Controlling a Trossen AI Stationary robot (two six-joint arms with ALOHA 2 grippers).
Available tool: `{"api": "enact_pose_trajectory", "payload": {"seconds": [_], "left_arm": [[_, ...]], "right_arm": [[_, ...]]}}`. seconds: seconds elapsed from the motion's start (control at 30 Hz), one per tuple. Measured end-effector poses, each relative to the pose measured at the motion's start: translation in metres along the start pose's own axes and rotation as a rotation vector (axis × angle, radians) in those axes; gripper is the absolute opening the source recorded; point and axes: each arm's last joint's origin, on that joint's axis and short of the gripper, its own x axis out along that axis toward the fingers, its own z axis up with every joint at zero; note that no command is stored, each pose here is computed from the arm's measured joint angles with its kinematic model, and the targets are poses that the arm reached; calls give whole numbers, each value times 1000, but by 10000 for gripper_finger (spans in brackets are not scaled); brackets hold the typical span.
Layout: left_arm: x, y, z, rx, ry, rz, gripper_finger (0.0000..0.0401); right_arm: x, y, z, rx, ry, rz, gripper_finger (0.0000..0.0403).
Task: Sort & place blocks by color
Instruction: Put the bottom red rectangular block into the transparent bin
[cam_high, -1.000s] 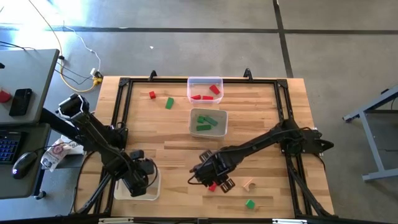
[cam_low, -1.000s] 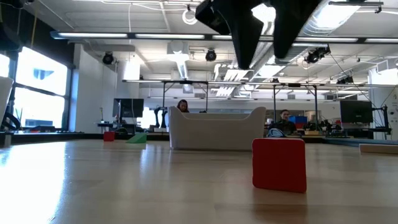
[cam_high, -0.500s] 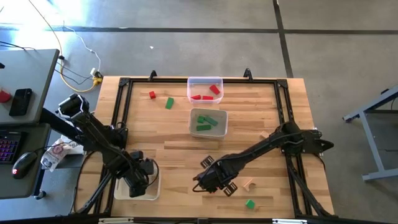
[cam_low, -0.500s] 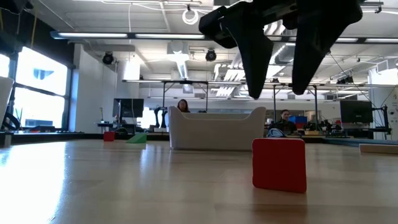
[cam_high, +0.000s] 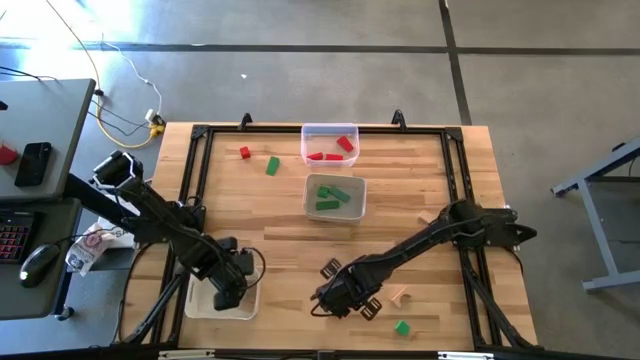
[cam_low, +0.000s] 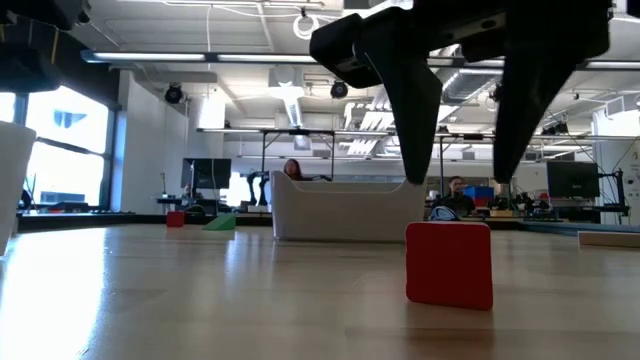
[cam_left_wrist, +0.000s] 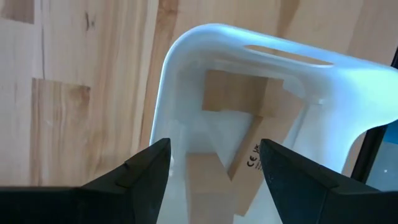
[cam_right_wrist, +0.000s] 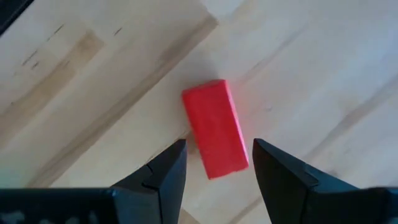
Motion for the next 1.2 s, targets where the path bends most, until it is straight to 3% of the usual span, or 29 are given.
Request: {"api": "enact_pose_trajectory", "payload": {"seconds": [0.3, 0.83, 1.07, 1.2], "left_arm": [[0, 4, 5, -34, -4, 2, 234], [-5, -4, 3, -16, 2, -106, 234], [-20, -1, 0, -6, -50, -147, 234], [-30, 2, 0, 29, -115, -146, 234]], "right_arm": [[14, 11, 6, -143, 45, -80, 170], [37, 12, 5, -148, 85, -55, 168], [37, 11, 5, -135, 99, -88, 101], [37, 5, 2, -77, 112, -102, 97]]}}
